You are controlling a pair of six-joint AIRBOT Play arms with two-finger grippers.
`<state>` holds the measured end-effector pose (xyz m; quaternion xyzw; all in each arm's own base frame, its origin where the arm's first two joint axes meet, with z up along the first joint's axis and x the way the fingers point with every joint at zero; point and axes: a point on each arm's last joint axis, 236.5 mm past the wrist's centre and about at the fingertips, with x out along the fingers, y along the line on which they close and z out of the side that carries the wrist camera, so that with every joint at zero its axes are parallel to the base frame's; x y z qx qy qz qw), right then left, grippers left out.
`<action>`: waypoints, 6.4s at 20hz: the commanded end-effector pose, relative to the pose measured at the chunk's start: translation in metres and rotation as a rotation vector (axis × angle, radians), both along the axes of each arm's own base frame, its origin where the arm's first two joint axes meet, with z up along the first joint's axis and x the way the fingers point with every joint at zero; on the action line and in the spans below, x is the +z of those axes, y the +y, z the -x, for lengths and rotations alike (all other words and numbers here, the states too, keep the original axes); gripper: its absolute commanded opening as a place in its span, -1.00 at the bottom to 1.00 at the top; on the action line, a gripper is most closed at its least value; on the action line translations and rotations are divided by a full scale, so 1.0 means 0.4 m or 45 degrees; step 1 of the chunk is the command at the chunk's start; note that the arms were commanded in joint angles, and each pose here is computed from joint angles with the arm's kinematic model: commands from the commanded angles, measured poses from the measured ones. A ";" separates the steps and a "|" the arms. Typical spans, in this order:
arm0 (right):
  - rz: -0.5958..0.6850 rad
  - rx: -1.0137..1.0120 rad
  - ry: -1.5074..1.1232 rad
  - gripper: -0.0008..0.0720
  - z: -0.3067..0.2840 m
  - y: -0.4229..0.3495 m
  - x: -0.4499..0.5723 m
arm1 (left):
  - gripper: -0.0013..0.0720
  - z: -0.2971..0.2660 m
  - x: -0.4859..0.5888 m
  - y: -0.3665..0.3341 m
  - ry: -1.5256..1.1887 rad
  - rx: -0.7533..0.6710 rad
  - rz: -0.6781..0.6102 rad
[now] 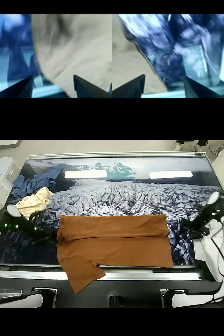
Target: Fold the clothes and pants, and hang the long-sleeved shirts on hangers.
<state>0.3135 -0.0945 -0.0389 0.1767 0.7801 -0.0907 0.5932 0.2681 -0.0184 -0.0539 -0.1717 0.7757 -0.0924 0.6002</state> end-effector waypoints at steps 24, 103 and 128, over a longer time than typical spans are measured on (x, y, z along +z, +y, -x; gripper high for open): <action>-0.377 -0.054 0.141 0.76 0.307 0.214 -0.162 | -0.89 0.280 -0.149 -0.230 -0.033 0.173 0.234; -0.854 0.207 -0.999 -0.87 -0.140 0.598 0.555 | -0.90 -0.294 -0.046 -1.082 -0.327 0.147 0.689; -1.136 -0.262 -0.640 -0.33 -0.276 1.276 0.082 | -0.90 -0.458 0.610 -0.199 -1.140 0.201 0.215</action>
